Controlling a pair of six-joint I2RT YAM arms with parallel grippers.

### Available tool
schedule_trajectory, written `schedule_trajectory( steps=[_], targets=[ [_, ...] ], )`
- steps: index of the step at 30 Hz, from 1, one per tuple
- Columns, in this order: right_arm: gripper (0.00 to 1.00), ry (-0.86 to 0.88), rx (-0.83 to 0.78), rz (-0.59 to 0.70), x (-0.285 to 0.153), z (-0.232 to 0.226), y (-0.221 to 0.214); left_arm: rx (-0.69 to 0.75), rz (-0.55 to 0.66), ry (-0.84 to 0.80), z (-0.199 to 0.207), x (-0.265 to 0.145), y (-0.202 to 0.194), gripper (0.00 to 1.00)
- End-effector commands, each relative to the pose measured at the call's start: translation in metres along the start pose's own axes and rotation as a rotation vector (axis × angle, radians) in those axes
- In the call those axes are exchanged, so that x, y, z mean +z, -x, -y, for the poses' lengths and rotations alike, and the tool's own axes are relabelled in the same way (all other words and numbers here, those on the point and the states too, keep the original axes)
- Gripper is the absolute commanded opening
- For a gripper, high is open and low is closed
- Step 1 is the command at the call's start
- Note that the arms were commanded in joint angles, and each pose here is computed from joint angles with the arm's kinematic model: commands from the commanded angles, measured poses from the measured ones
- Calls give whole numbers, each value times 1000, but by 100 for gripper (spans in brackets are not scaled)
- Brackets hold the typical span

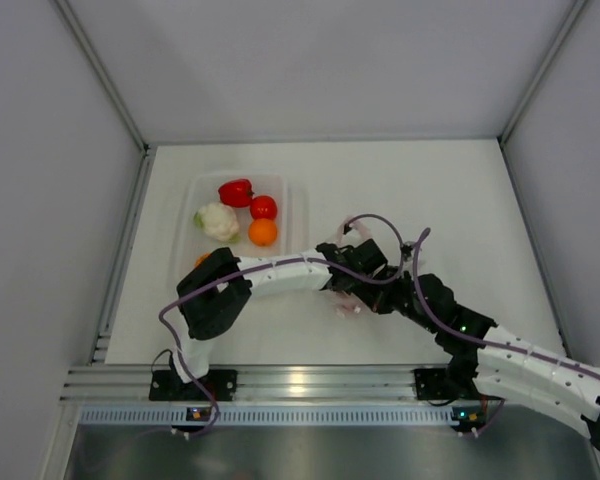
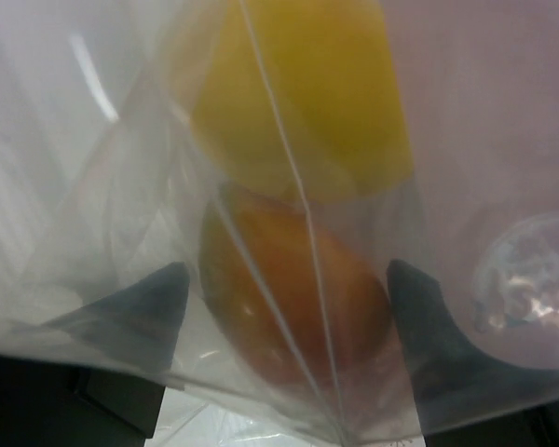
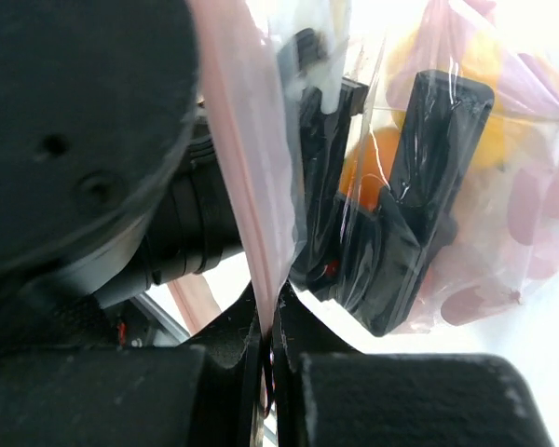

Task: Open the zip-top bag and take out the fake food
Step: Pick up the fake fruit from the zipper food storage bag.

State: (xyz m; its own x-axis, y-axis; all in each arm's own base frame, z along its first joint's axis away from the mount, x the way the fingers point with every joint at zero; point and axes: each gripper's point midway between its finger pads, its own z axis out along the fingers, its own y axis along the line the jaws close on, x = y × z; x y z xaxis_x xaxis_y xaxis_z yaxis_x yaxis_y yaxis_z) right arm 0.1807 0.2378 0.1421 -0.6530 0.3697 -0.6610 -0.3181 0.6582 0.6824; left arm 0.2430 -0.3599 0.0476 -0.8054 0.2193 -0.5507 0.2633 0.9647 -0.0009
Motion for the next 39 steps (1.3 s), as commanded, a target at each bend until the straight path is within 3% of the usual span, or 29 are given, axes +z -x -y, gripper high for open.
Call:
schedule_trajectory(
  steps=[1, 5, 11, 17, 18, 25, 30, 39],
  targets=[
    [0, 37, -7, -9, -8, -2, -1, 10, -21, -50, 16, 5, 4, 94],
    [0, 25, -10, 6, -14, 4, 1, 19, -70, -46, 20, 20, -10, 93],
    [0, 9, -28, 14, -18, 8, 5, 5, -52, -43, 17, 13, -6, 66],
    [0, -1, -69, 7, -15, 6, 8, -11, -17, -65, 19, 0, 7, 19],
    [0, -11, -98, 8, -15, 8, 10, -13, -8, -62, 19, -1, 8, 2],
    [0, -93, -234, 119, -27, -4, 61, -23, 110, -170, 34, -21, 17, 0],
    [0, -207, -301, 180, -35, 2, 91, -17, 183, -339, 55, -35, 21, 0],
    [0, -341, -396, 194, -35, 9, 122, 41, 231, -475, 60, -39, 2, 0]
  ],
)
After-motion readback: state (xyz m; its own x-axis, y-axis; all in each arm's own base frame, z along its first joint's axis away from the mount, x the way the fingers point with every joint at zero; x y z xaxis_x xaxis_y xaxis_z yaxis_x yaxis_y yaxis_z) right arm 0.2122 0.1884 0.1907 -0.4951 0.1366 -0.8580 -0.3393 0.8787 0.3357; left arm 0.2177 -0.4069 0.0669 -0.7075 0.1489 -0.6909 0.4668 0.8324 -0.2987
